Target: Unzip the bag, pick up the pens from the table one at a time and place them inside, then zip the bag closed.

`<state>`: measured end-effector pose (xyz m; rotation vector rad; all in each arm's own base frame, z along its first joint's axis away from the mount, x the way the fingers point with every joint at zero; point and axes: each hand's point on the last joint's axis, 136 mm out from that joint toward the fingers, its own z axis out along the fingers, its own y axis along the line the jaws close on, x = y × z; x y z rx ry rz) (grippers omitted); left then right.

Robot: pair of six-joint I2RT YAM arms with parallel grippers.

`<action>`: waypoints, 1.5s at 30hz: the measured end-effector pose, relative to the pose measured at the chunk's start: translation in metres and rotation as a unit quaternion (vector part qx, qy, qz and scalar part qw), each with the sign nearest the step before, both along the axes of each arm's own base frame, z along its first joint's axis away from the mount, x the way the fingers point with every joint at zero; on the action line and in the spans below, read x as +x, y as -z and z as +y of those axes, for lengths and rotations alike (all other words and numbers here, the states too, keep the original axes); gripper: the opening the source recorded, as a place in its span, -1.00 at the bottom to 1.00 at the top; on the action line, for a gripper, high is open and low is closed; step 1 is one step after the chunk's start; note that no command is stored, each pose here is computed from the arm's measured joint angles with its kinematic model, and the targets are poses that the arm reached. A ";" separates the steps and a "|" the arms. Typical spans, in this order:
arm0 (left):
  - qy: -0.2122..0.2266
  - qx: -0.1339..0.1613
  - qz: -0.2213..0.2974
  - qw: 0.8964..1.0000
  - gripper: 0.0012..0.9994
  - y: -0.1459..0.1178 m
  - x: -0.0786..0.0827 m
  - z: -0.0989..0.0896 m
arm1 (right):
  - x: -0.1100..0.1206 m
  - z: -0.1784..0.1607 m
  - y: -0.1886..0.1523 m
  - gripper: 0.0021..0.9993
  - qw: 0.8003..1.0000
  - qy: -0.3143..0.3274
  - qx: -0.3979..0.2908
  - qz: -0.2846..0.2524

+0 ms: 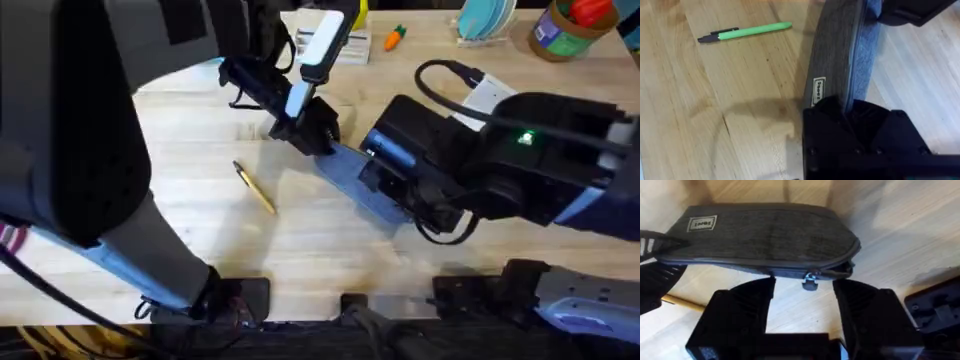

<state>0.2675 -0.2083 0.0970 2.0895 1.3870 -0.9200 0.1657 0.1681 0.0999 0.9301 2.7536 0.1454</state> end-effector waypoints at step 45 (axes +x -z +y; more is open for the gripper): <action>0.000 0.000 0.000 1.000 -0.92 0.000 0.000 0.000 | 0.009 -0.006 -0.001 -0.93 0.999 -0.019 -0.028 -0.025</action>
